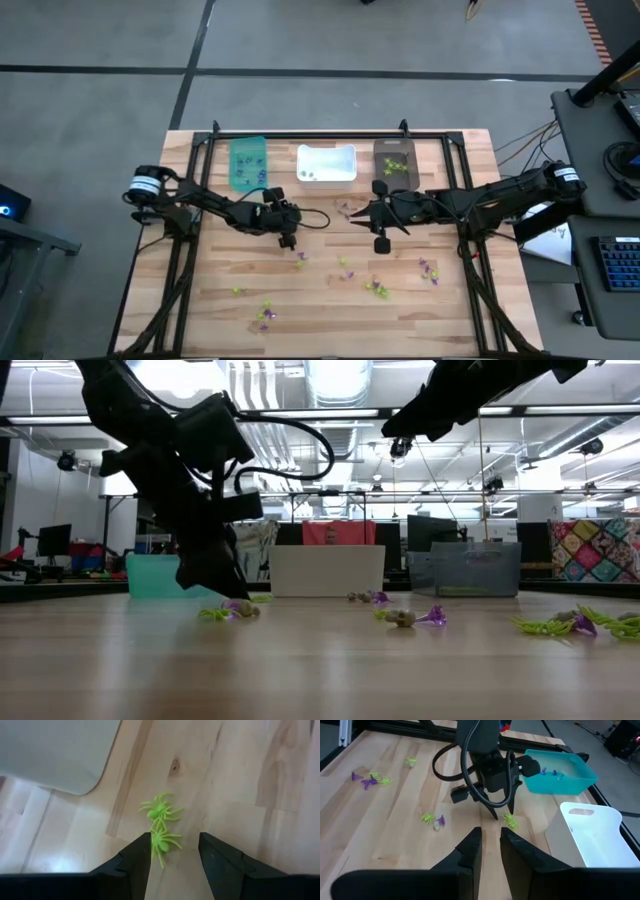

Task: Sort Halloween decoration
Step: Put the green spider toy into the black bin

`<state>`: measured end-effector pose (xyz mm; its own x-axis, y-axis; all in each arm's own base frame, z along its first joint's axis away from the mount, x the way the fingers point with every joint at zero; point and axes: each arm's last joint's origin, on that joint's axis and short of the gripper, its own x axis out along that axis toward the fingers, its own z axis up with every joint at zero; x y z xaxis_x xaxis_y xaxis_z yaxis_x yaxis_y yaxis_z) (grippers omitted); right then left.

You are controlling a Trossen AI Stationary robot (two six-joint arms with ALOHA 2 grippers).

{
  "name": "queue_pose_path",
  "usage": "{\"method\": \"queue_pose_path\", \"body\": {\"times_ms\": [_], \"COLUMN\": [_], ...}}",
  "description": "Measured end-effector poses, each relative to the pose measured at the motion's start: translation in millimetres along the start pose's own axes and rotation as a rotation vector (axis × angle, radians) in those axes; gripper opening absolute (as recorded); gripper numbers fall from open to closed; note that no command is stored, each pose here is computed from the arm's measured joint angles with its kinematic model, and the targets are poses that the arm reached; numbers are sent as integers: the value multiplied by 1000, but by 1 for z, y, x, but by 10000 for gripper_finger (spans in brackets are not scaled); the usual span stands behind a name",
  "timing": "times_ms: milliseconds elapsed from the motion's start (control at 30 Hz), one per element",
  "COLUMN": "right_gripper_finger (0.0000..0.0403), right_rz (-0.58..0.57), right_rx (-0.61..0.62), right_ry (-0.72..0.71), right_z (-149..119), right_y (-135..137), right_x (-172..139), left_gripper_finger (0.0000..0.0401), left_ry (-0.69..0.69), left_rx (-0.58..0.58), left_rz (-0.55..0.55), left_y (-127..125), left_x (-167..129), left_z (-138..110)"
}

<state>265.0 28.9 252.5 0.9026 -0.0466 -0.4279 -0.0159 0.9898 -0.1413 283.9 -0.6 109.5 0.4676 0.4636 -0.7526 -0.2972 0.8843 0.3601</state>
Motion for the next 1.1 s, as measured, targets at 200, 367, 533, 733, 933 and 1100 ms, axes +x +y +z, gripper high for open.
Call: {"method": "queue_pose_path", "body": {"times_ms": [200, 367, 533, 733, 933, 1100], "right_gripper_finger": [61, 59, 61, 59, 59, 58], "right_rz": [0, 0, 1, 1, 1, 1], "right_rx": [1, 1, 1, 1, 1, 1], "right_ry": [0, 0, 0, 0, 1, 1], "right_z": [0, 0, 0, 0, 0, 0], "right_y": [0, 0, 0, 0, 0, 0], "right_x": [0, 0, 0, 0, 0, 0], "left_gripper_finger": [131, 90, 45, 4, 1, 0], "left_ry": [-1, 4, 11, 17, 7, -29], "left_rx": [-2, -16, -30, -55, -61, -82], "left_rz": [26, 27, 19, 6, -31, -109], "left_y": [0, 0, 0, 0, 1, 4], "left_x": [1, 1, 2, 1, -4, -16], "left_z": [0, -1, -2, -2, -1, 6]}}
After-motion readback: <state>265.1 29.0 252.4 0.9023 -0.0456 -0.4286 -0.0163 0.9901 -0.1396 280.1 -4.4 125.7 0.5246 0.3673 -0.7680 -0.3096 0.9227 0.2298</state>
